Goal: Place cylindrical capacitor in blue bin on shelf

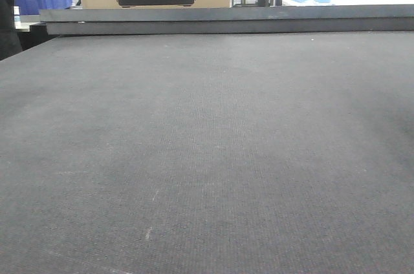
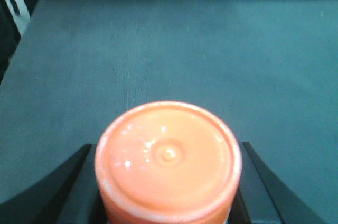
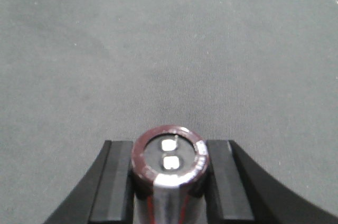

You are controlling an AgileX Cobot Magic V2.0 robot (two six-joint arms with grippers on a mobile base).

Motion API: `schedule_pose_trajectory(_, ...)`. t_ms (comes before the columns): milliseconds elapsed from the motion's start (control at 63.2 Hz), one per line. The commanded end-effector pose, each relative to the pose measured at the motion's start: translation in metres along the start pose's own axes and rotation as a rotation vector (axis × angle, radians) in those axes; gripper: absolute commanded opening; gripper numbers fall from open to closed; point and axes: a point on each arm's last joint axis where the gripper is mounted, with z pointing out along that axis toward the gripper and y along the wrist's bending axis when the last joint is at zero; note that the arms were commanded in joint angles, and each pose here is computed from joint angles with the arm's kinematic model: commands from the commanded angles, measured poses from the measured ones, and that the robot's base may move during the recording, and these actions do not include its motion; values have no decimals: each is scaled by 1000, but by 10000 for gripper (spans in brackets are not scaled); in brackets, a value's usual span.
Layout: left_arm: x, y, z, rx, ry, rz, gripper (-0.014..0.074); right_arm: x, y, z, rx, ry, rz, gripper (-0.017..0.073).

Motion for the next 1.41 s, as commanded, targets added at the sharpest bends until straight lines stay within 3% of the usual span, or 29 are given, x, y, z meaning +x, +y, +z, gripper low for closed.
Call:
schedule_pose_trajectory(0, -1, -1, -17, 1, 71, 8, -111, -6, 0, -7, 3, -16, -18, -160)
schedule_pose_trajectory(206, 6, -1, -50, 0, 104, 8, -111, -5, 5, -14, -42, 9, 30, -162)
schedule_pose_trajectory(458, 10, 0, -85, 0, 58, 7, -111, -3, 7, -28, -49, -8, 15, -162)
schedule_pose_trajectory(822, 10, 0, -85, 0, 59, 7, -111, -3, 6, -28, -46, -6, 11, -162)
schedule_pose_trajectory(1391, -1, 0, -85, 0, -59, 7, -111, -3, 6, -28, -46, -6, 11, -162)
